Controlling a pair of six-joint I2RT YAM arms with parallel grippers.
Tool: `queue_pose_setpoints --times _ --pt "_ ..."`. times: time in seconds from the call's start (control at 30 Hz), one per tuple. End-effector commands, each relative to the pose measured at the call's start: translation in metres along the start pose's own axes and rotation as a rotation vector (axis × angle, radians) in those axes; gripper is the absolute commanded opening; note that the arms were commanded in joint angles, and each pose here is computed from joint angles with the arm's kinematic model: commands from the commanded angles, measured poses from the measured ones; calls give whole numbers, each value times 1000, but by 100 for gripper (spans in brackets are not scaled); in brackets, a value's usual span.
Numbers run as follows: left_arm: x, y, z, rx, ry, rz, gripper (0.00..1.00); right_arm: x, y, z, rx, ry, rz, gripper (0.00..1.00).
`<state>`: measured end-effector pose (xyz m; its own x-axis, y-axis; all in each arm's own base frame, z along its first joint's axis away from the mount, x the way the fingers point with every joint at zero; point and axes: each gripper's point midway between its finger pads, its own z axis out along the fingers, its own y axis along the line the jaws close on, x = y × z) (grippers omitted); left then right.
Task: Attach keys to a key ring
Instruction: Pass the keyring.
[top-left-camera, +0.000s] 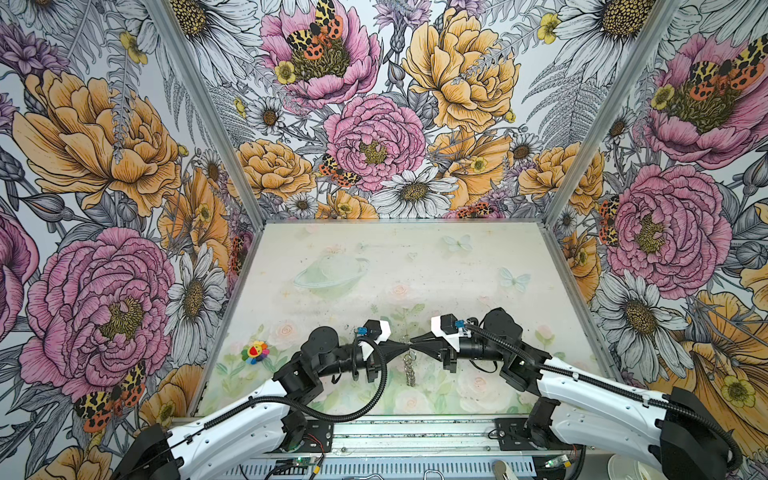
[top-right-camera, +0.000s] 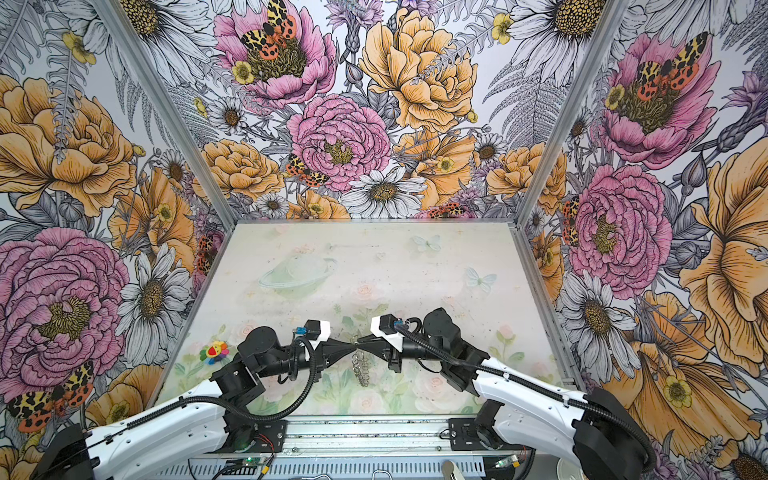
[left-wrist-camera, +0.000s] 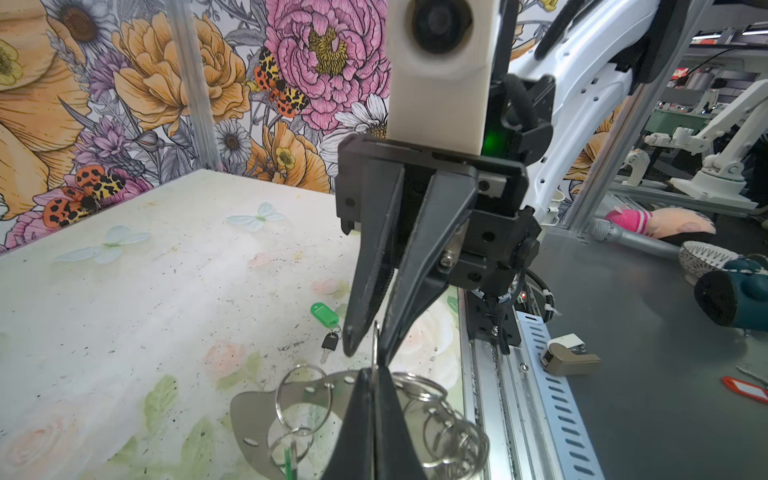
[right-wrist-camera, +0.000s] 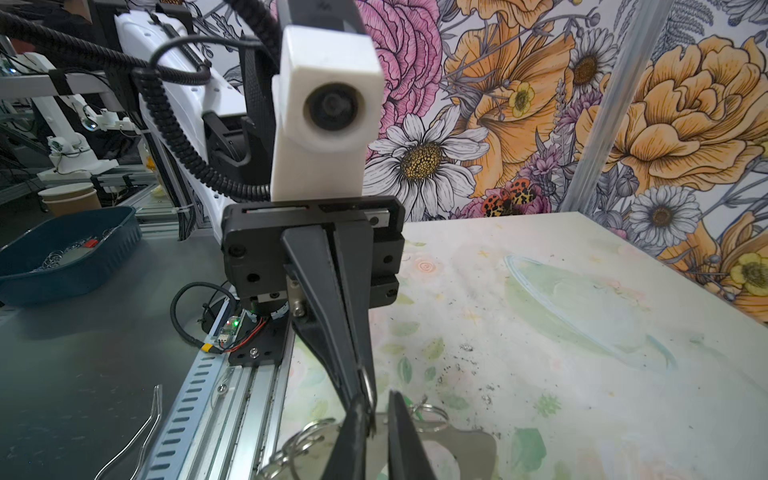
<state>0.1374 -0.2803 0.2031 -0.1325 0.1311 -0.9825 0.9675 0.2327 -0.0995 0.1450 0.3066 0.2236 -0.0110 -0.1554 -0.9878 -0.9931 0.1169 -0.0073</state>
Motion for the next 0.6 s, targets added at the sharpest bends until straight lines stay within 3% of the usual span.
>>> queue_pose_setpoints --times 0.0,0.07,0.57 --pt "11 11 5 -77 97 59 0 11 -7 -10 67 147 -70 14" --pt "14 13 6 -81 119 67 0 19 -8 -13 75 199 -75 15" --pt "20 3 11 -30 160 78 0 20 0 -6 3 218 -56 15"
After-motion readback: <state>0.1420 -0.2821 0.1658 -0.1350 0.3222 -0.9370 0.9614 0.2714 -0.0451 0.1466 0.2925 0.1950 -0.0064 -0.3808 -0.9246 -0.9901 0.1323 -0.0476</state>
